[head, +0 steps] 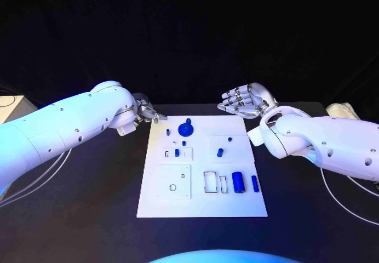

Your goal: Assemble the parts on the task board

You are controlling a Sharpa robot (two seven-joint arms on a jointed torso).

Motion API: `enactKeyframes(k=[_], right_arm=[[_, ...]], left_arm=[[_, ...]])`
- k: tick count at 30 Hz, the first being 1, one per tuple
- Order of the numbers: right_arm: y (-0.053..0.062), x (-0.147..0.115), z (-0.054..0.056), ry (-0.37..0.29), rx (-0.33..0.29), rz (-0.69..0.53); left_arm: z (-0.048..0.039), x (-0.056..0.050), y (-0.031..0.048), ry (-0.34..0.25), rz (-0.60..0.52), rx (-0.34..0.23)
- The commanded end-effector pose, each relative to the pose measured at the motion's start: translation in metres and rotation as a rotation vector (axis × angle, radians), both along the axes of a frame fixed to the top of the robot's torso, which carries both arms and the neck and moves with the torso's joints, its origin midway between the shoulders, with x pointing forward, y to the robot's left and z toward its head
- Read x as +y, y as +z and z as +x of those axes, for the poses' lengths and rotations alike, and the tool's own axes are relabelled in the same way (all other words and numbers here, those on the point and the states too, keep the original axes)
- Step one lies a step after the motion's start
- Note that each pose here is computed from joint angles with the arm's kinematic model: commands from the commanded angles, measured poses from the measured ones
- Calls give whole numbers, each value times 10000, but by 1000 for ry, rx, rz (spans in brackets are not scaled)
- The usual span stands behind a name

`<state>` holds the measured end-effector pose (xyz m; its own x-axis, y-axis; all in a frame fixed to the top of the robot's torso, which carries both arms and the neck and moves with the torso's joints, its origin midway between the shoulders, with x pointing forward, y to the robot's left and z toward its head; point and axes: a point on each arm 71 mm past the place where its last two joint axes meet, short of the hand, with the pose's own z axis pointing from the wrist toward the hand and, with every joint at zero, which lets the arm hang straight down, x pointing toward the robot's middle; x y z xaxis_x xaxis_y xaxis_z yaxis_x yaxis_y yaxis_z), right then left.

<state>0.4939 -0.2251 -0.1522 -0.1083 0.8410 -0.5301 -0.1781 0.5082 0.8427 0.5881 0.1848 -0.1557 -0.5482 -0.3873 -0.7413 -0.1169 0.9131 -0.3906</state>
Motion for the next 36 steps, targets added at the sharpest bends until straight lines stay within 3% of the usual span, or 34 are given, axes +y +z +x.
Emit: enactKeyframes(k=[1, 12, 21, 36], right_arm=[[9, 19, -4, 19, -14, 10], [8, 36, -1, 14, -13, 11], [7, 56, 4, 17, -13, 12], [1, 52, 11, 13, -6, 10]], left_arm=[[1, -48, -18, -37, -16, 30], [14, -163, -91, -59, -20, 58], [17, -244, -217, -65, -15, 90], [21, -241, -276, -59, -3, 107]])
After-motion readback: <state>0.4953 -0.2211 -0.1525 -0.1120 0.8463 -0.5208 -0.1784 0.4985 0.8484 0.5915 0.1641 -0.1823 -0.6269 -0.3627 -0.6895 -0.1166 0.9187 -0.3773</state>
